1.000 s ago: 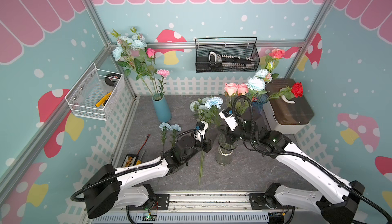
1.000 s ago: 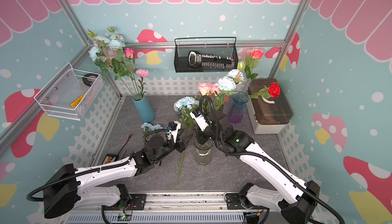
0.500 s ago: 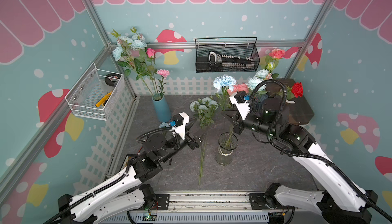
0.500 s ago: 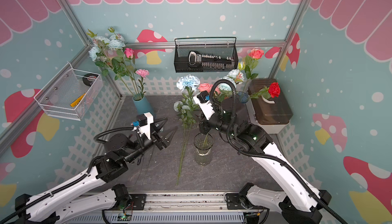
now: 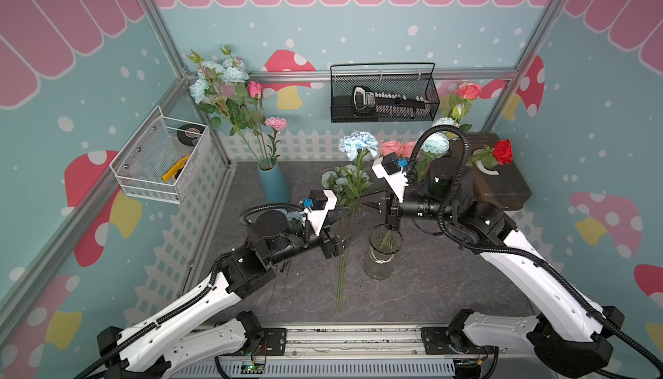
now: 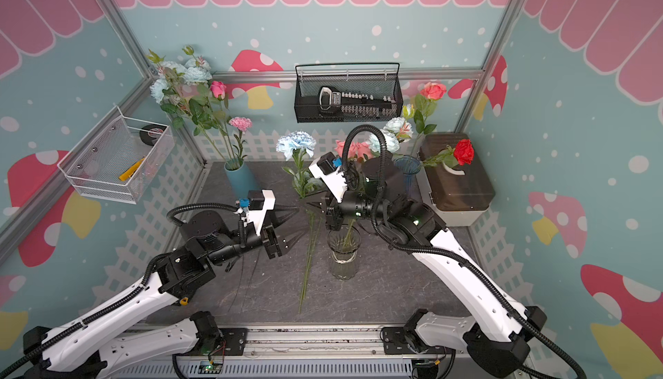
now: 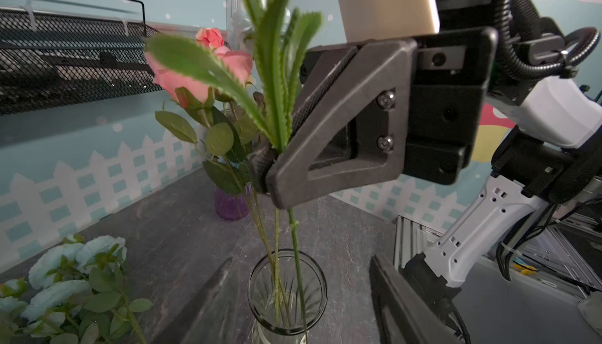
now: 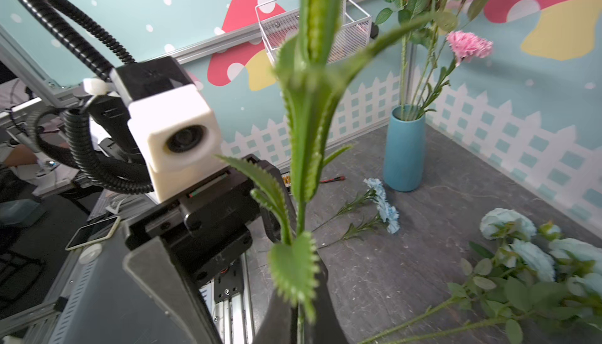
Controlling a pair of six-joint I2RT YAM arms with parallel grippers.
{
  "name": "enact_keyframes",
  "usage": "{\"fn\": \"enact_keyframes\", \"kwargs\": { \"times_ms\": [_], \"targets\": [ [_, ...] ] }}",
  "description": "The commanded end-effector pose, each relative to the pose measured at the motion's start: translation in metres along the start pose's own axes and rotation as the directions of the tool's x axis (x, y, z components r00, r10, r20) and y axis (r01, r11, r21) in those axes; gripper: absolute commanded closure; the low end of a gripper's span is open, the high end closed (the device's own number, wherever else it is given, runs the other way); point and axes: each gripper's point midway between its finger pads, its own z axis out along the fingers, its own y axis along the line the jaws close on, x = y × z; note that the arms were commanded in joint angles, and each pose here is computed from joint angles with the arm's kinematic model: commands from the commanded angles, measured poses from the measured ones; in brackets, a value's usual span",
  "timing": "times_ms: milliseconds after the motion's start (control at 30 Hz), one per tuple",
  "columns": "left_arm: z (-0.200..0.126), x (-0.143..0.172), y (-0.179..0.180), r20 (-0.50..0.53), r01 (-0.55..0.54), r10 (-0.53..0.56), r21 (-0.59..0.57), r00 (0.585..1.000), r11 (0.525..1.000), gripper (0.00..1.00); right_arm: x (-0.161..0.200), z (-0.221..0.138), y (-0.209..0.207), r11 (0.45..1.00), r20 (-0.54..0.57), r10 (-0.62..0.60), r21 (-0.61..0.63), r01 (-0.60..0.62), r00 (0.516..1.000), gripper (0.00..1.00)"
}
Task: Pick out blue flowers from the vase
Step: Pick up the flower from the vase, then place the flower at the center of the board.
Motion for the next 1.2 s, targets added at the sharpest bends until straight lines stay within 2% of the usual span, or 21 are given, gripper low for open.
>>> {"fn": "enact_keyframes", "kwargs": {
  "times_ms": [0,300,500,600,733,800,867,933,1167],
  "targets": [
    [-0.004,-0.007,-0.006,0.004,-0.008,0.008,0.038,1.000,0.999,0.42,-0.004,0.001,0.022,0.992,0.020,0.017,-0.129,-0.014,1.000,1.00],
    [-0.011,-0.008,-0.010,0.020,0.008,-0.009,0.063,1.000,0.998,0.78,0.010,0.003,0.023,0.988,0.001,0.047,-0.148,-0.046,0.999,1.00],
    [-0.009,-0.004,-0.009,0.015,0.020,-0.021,0.066,1.000,0.998,0.94,0.014,0.001,0.024,0.988,0.003,0.049,-0.150,-0.048,0.999,1.00],
    [-0.006,0.000,-0.007,0.006,0.029,-0.030,0.063,1.000,0.998,0.92,0.014,-0.002,0.026,0.988,0.018,0.042,-0.150,-0.039,0.999,1.00],
    [-0.003,0.005,-0.007,-0.009,0.037,-0.037,0.071,0.999,0.997,0.66,0.011,-0.005,0.029,0.988,0.035,0.033,-0.153,-0.028,0.999,1.00],
    [-0.001,0.007,-0.008,-0.015,0.041,-0.040,0.079,0.999,0.996,0.64,0.011,-0.005,0.029,0.987,0.033,0.034,-0.160,-0.028,0.999,1.00],
    [-0.001,0.008,-0.008,-0.020,0.041,-0.040,0.083,0.999,0.996,0.67,0.013,-0.004,0.029,0.986,0.028,0.035,-0.162,-0.030,0.999,1.00],
    [-0.001,0.010,-0.008,-0.022,0.042,-0.041,0.083,0.999,0.996,0.78,0.015,-0.003,0.028,0.986,0.024,0.036,-0.161,-0.032,0.999,1.00],
    [-0.002,0.013,-0.008,-0.024,0.047,-0.046,0.083,0.999,0.995,1.00,0.018,-0.002,0.027,0.986,0.026,0.036,-0.161,-0.031,0.999,1.00]
  ]
}}
